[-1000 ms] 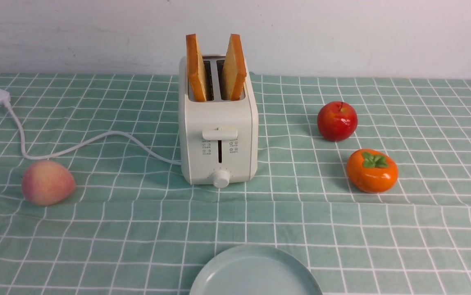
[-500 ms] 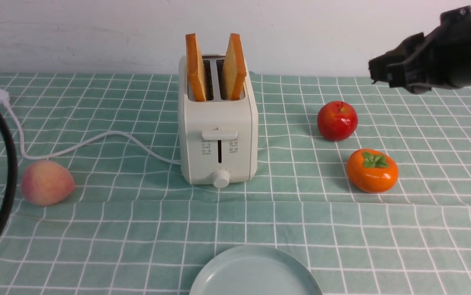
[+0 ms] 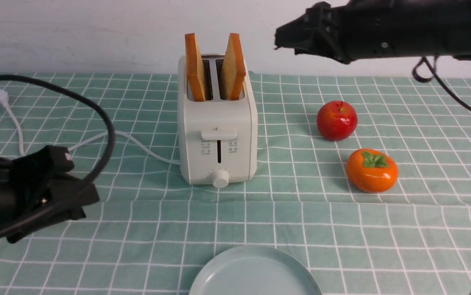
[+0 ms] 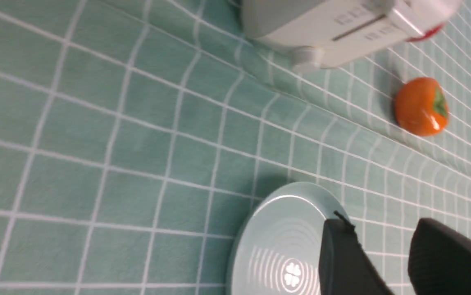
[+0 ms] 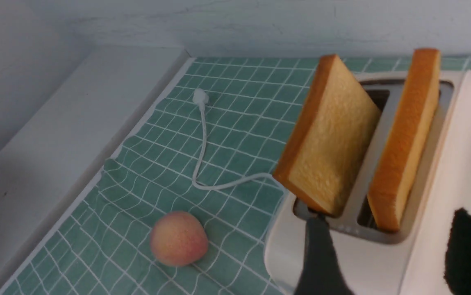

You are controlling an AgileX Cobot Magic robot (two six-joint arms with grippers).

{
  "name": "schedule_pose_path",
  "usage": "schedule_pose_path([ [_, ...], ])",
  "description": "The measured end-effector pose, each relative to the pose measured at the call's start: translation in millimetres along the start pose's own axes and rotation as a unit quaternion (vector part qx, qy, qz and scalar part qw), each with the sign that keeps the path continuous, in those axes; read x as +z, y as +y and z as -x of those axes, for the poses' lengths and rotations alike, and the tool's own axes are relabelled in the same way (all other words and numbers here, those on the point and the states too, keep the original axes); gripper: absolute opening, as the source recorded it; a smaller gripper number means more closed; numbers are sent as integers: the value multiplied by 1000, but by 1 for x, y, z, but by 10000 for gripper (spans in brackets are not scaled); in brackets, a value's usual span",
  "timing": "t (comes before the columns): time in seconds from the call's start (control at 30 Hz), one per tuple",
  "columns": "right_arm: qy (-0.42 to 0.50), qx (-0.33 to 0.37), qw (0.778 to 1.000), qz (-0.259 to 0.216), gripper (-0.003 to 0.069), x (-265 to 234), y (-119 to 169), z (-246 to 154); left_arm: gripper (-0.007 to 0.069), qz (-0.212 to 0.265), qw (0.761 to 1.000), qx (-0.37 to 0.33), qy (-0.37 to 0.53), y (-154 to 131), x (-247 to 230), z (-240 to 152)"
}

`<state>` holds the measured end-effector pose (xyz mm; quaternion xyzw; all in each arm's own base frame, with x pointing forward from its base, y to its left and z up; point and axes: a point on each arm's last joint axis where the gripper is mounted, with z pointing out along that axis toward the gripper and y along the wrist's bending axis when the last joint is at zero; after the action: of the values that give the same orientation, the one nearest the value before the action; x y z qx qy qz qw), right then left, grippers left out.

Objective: Take toasted bread from bread machine on blue coffee table place on plate.
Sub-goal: 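Grasp the toast slice in the toaster and pull it up out of the slot with the right gripper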

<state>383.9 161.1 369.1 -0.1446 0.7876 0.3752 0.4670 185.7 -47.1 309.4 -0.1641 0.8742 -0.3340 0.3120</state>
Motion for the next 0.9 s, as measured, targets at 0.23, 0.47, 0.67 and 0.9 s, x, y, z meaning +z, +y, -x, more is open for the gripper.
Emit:
schedule_pose_path([
  [0.23,14,12,1000,20,509,62,-24,-11,237,-93,990,106,20,-24,3,-11],
  [0.47,3,37,999,-9,510,86,-47,-21,237,-119,979,148,73,-31,5,-25],
  [0.67,-2,76,997,-18,510,99,-61,-32,237,-124,977,150,91,-31,4,-28],
  [0.9,-3,90,996,-9,480,104,-59,-36,237,-124,976,151,92,-31,4,-28],
])
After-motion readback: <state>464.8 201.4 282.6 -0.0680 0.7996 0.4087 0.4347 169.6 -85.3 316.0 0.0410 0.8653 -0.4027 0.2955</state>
